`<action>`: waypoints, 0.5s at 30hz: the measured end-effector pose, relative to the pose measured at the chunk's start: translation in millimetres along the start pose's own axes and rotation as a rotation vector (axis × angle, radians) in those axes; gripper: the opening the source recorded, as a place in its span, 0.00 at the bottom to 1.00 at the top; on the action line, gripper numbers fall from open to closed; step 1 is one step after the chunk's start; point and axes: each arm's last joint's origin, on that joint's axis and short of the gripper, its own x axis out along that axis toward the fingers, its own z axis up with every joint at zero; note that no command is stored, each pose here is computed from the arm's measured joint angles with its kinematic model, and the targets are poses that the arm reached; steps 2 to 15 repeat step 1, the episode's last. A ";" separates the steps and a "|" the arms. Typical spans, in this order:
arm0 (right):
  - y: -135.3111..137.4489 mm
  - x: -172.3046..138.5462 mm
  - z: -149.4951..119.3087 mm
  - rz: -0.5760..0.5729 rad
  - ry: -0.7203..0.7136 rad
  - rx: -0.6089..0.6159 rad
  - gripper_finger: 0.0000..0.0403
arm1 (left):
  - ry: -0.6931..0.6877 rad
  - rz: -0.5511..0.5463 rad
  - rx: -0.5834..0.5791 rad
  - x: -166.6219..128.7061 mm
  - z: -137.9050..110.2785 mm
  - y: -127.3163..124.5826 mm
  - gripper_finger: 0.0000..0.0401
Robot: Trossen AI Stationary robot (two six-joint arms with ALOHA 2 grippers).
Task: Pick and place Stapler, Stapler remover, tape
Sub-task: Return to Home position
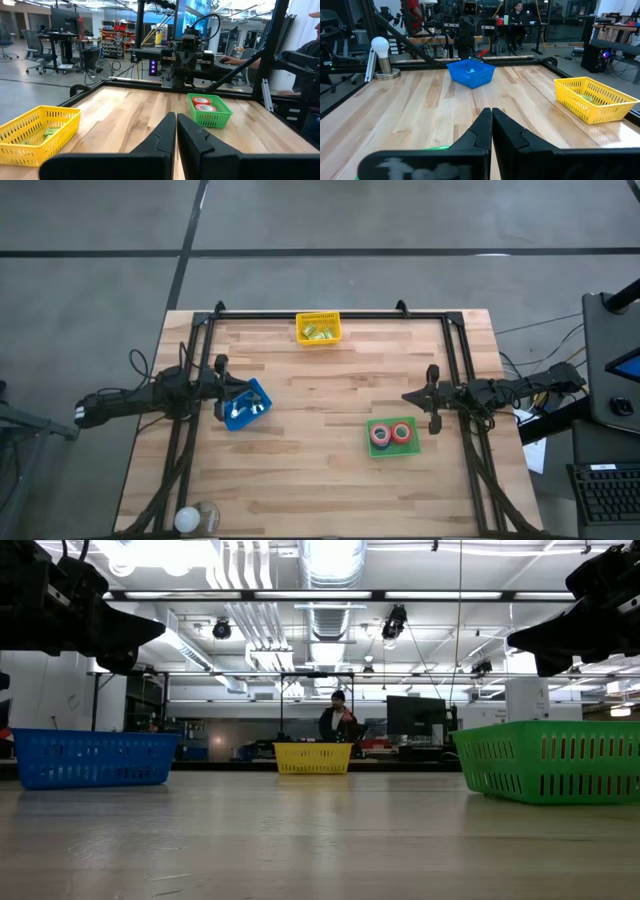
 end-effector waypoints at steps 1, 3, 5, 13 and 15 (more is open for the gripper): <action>0.0 0.0 0.0 -0.001 0.000 0.000 0.02 | 0.000 0.000 0.000 0.0 0.0 0.0 0.05; 0.0 0.0 0.0 -0.001 0.000 0.000 0.02 | 0.000 0.000 0.000 0.0 0.0 0.0 0.05; 0.0 0.0 0.0 -0.001 0.000 0.000 0.02 | 0.000 0.000 0.000 0.0 0.0 0.0 0.05; 0.0 0.0 0.0 -0.001 0.000 0.000 0.02 | 0.000 0.000 0.000 0.0 0.0 0.0 0.05; 0.0 0.0 0.0 -0.001 0.000 0.000 0.02 | 0.000 0.000 0.000 0.0 0.0 0.0 0.05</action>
